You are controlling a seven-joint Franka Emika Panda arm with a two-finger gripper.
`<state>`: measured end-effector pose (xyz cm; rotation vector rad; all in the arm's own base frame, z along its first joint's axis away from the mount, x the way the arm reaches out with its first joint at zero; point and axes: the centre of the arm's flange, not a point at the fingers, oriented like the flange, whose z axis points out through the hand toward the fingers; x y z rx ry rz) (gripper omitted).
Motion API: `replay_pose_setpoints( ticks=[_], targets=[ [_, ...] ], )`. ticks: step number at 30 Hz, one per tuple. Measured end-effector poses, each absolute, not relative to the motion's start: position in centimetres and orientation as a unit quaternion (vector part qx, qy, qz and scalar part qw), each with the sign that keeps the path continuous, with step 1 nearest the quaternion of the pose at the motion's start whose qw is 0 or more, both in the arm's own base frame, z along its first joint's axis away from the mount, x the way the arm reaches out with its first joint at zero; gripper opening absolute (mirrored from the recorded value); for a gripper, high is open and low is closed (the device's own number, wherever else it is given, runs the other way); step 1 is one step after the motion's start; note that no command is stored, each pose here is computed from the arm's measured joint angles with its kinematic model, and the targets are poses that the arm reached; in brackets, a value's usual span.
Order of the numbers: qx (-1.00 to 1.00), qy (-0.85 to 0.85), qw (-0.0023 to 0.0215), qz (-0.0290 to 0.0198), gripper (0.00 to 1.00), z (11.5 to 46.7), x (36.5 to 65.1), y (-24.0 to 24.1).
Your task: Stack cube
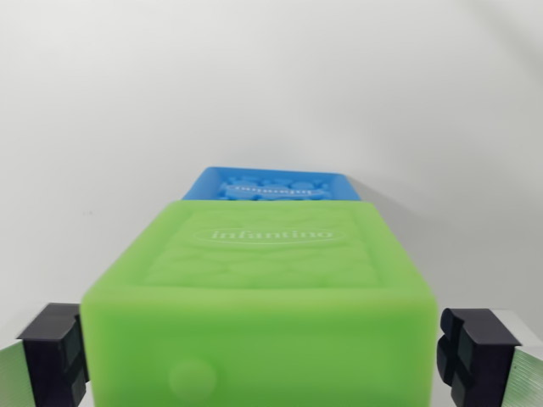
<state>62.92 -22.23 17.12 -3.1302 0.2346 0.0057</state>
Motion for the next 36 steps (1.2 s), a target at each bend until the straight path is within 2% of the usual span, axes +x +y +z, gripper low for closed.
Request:
replay_pose_setpoints(
  ticks=[13, 36],
  targets=[
    [-0.997, 0.075, 0.0004, 0.0004, 1.0, 19.7, 63.0, -22.3],
    [-0.997, 0.075, -0.0015, -0.0001, 1.0, 28.0, 63.0, -22.3]
  ],
)
